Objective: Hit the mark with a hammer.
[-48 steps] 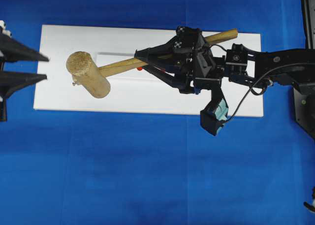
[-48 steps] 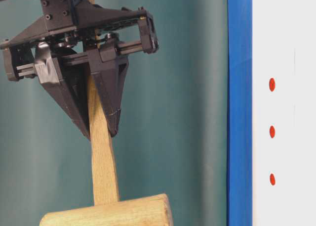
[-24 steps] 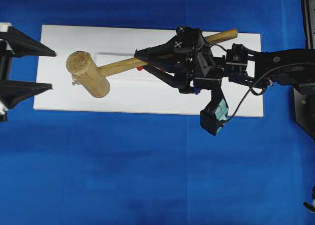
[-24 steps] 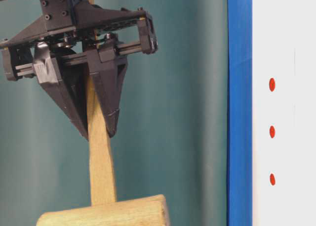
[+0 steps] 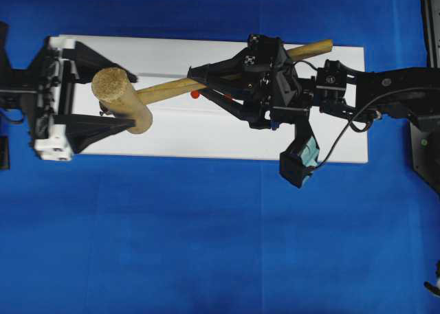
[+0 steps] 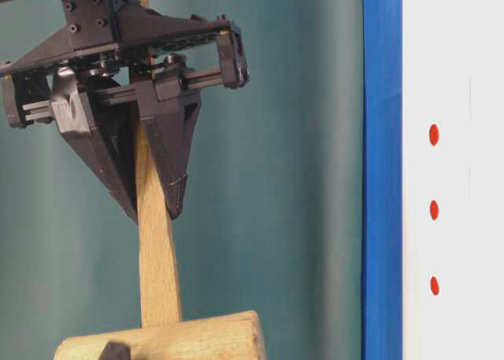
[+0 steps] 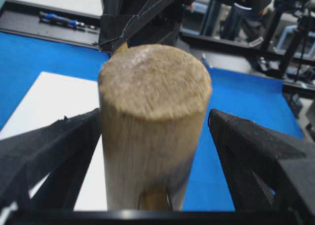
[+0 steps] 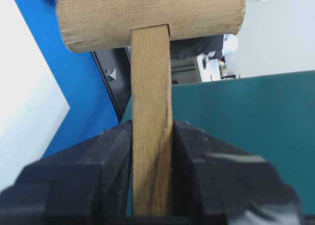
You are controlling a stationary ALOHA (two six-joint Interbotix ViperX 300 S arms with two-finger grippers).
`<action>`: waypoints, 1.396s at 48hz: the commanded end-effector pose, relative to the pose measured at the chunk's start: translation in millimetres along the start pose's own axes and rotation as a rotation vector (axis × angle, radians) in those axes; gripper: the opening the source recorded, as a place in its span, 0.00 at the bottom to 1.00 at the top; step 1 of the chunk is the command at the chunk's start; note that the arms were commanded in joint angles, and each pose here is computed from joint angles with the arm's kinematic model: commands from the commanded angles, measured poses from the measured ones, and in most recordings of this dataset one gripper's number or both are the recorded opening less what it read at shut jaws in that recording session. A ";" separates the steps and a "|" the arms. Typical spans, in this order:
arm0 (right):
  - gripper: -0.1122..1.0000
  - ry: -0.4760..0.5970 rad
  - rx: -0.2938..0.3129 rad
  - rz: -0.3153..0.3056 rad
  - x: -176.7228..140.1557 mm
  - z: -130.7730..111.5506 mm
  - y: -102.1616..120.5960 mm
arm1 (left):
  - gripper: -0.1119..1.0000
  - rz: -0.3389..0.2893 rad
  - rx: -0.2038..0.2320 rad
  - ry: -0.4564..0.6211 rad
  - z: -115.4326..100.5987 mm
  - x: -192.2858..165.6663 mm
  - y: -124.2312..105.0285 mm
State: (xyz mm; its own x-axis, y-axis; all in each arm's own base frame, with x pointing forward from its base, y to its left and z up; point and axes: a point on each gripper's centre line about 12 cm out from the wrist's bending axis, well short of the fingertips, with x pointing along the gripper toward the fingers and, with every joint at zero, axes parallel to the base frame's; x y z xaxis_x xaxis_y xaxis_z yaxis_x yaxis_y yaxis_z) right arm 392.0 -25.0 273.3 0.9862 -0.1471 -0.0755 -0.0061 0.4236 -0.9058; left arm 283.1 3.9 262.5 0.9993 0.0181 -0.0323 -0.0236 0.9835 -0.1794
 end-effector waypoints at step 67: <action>0.98 0.062 0.251 -0.011 -5.6 5.5 -17.4 | 0.50 0.013 0.062 -0.014 12.0 2.6 2.5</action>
State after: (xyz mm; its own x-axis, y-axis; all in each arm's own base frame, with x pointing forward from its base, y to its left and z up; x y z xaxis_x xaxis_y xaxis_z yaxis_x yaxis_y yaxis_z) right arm 389.4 -28.6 276.8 0.9713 -0.2058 -0.1189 0.0283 0.5969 -0.8018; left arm 286.8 9.2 260.3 0.9975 0.0360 -0.0614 -0.0446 0.9885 -0.1444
